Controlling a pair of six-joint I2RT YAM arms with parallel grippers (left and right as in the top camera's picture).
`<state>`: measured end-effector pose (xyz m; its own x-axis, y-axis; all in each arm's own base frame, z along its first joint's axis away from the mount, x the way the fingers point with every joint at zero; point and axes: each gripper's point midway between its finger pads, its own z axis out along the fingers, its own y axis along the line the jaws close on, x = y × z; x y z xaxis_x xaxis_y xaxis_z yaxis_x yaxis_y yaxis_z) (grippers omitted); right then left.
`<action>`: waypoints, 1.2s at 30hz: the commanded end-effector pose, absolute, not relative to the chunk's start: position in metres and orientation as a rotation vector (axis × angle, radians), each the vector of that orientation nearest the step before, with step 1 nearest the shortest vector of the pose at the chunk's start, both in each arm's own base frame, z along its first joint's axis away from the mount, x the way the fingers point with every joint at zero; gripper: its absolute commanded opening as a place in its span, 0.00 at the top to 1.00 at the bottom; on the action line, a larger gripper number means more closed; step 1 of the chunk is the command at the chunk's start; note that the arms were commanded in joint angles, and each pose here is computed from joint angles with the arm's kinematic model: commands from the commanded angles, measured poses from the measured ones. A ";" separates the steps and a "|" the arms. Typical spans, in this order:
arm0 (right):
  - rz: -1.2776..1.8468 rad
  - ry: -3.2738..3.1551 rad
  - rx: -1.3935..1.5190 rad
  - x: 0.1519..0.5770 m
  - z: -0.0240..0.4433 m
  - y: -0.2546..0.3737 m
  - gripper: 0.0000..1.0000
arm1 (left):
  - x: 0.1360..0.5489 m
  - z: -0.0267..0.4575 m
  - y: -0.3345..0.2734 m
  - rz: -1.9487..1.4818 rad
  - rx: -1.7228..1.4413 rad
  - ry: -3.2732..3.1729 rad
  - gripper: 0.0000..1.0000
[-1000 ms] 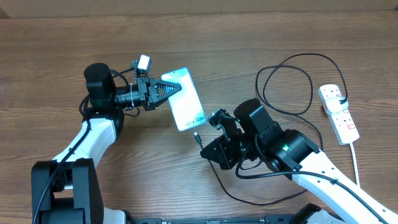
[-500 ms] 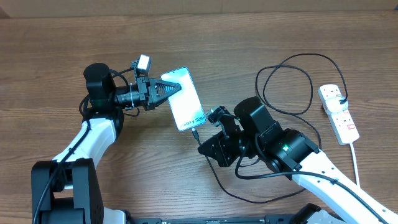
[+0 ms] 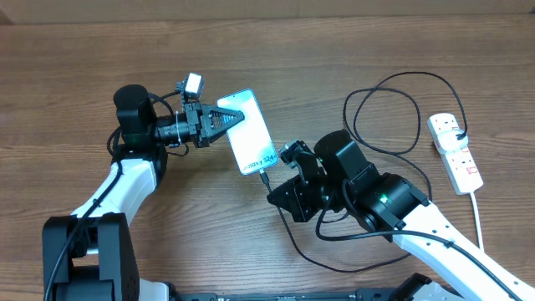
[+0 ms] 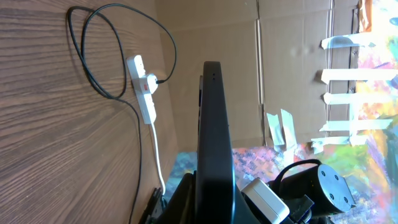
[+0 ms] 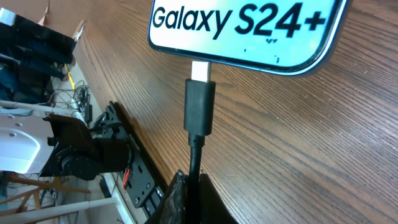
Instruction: Plug charger to phone and switch on socket
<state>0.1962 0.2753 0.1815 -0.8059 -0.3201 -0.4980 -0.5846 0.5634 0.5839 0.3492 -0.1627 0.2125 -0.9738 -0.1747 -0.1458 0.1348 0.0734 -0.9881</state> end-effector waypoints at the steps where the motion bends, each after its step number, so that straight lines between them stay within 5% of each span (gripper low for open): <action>1: 1.103 2.448 -0.746 0.197 0.185 0.278 0.96 | 0.347 0.221 -0.166 -1.992 0.039 2.103 0.96; 36: 1.104 2.452 -0.747 0.196 0.185 0.277 0.96 | 0.350 0.220 -0.166 -2.002 -0.021 2.119 0.96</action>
<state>0.1958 0.2750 0.1811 -0.8070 -0.3210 -0.4958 -0.5834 0.5643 0.5841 0.3495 -0.1626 0.2124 -0.9738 -0.1766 -0.1433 0.1321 0.0738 -0.9885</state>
